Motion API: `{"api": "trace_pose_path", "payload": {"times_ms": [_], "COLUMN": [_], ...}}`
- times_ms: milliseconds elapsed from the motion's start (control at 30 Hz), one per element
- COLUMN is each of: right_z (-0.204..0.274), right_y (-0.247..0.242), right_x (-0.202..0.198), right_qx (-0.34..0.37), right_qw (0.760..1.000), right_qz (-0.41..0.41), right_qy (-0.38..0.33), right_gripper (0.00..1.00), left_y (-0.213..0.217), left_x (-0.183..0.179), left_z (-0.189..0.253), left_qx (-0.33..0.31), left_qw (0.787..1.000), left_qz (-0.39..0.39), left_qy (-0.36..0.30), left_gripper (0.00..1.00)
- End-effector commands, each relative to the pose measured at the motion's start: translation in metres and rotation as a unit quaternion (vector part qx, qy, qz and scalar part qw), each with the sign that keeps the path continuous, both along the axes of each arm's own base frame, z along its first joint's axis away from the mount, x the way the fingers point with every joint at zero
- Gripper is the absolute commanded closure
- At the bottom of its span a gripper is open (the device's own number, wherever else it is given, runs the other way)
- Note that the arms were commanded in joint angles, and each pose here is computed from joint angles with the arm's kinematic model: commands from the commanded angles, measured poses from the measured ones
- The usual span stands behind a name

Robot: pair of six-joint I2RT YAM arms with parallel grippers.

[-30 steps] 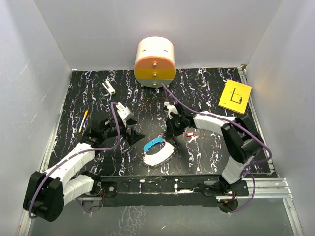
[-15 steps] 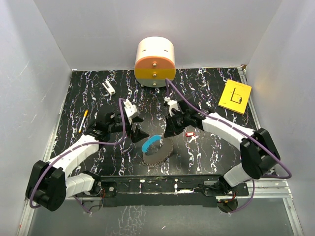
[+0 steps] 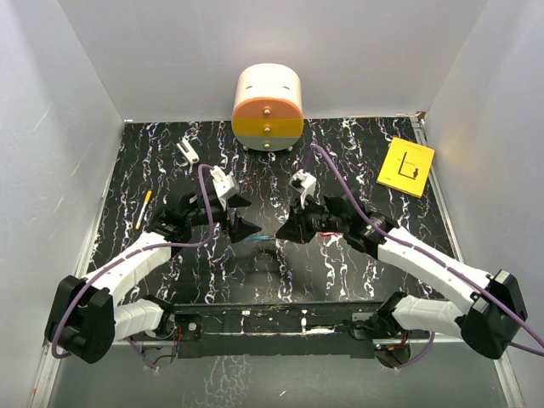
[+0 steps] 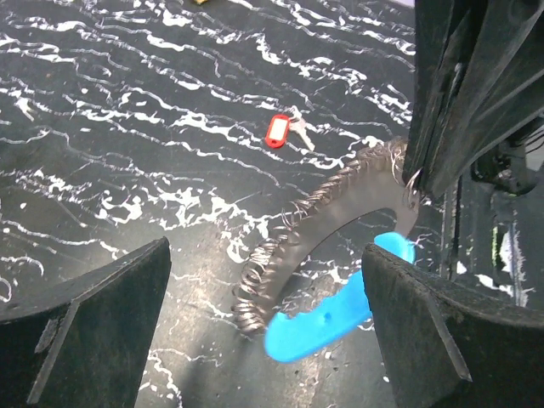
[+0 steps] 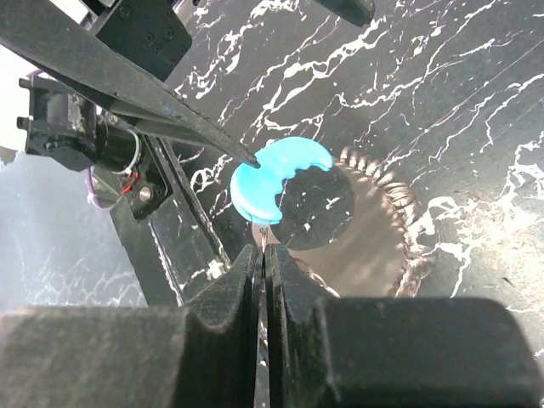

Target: Put the keys on the keyring

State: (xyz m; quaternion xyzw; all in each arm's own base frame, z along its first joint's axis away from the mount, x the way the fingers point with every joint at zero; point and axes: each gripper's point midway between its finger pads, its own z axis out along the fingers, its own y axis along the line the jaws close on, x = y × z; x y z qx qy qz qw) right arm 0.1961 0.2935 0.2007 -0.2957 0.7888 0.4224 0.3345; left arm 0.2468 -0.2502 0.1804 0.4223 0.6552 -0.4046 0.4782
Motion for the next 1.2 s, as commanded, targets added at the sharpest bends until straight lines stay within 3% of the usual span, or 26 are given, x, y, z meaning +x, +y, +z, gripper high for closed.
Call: {"api": "trace_pose_path", "payload": {"times_ms": [0,267,567,767,900,1033,1167], "right_z": [0.042,0.045,0.044,0.088,0.111,0.141,0.154], "right_y": [0.015,0.016,-0.028,-0.078,-0.13,-0.183,-0.216], "right_x": [0.006,0.001,0.036,0.071,0.097,0.115,0.12], "right_qx": [0.087,0.131,0.1,0.078,0.042,0.025,0.001], "right_qw": [0.994,0.986,0.963,0.929,0.889,0.845,0.807], "right_qz": [-0.032,-0.077,-0.239,-0.348,-0.442,-0.517,-0.572], "right_qy": [-0.06,-0.068,-0.074,-0.102,-0.115,-0.133,-0.148], "right_gripper": [0.92,0.92,0.92,0.92,0.92,0.92,0.92], "left_y": [-0.009,-0.011,-0.012,-0.032,-0.072,-0.104,-0.143], "left_x": [-0.014,-0.011,0.003,0.038,0.051,0.09,0.096], "left_z": [0.024,0.037,0.029,0.006,-0.013,-0.009,-0.012], "left_qx": [-0.048,-0.07,-0.062,-0.022,0.024,0.022,0.001], "left_qw": [0.998,0.997,0.998,0.998,0.997,0.998,0.997], "left_qz": [-0.038,-0.029,-0.006,-0.002,-0.037,0.001,0.018], "left_qy": [-0.005,-0.004,0.002,0.054,0.058,0.065,0.077], "left_gripper": [0.08,0.08,0.08,0.11,0.15,0.17,0.2]}}
